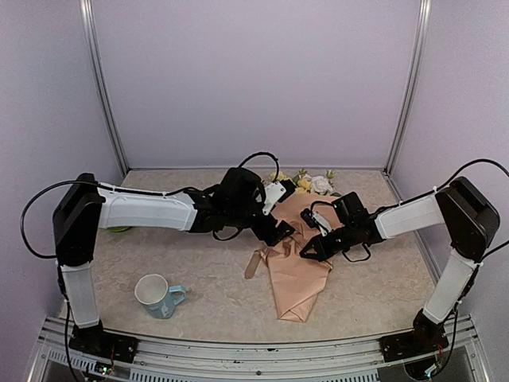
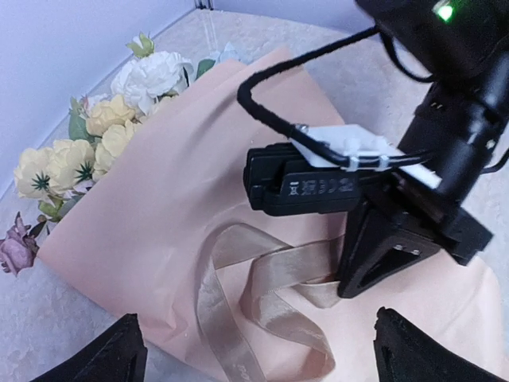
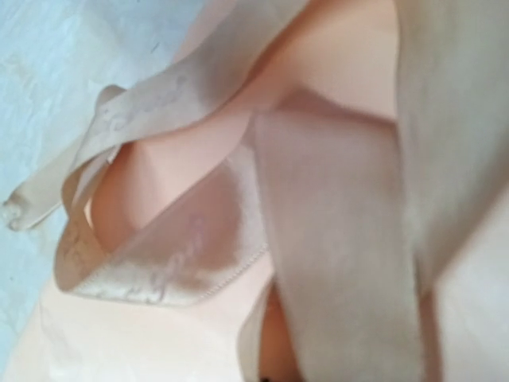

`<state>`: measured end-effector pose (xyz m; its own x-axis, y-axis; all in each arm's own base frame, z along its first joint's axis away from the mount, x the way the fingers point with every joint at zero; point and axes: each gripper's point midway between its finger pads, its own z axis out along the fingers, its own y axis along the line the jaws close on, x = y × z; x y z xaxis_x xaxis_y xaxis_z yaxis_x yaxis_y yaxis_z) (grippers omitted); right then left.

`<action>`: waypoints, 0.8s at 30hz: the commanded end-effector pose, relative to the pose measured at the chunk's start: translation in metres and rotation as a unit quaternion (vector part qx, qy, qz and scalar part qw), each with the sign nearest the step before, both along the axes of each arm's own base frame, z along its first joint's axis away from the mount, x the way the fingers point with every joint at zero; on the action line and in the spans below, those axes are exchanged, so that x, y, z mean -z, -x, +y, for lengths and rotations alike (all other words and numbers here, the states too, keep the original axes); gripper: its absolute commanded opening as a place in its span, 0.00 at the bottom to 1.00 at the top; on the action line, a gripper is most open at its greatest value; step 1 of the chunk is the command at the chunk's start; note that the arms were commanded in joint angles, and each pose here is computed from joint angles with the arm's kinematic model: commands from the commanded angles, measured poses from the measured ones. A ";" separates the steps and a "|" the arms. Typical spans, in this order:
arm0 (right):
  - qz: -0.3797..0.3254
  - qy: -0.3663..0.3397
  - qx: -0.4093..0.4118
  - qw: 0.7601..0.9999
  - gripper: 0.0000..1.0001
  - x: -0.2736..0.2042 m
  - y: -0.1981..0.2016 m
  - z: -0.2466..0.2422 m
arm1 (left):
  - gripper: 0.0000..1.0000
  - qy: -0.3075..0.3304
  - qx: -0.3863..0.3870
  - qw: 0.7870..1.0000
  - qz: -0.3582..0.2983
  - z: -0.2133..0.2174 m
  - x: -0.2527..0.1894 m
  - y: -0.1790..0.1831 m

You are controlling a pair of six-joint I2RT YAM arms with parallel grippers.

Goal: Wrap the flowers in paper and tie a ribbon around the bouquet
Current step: Cross the ribbon over the folded bouquet.

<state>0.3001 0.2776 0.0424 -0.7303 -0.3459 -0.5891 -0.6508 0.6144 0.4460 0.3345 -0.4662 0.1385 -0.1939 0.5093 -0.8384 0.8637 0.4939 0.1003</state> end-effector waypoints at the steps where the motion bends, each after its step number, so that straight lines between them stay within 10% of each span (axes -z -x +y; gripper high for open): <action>1: 0.013 0.002 0.006 1.000 0.00 0.003 0.002 -0.004 | 0.90 -0.031 0.009 0.998 0.047 0.046 0.006 0.017; 8: 0.010 -0.005 0.003 1.000 0.00 -0.004 -0.002 -0.001 | 0.48 -0.189 0.019 0.978 0.081 0.100 0.084 0.031; 24: -0.004 -0.016 0.004 1.000 0.00 -0.018 -0.001 -0.001 | 0.58 -0.186 0.068 0.973 0.117 0.065 0.145 0.023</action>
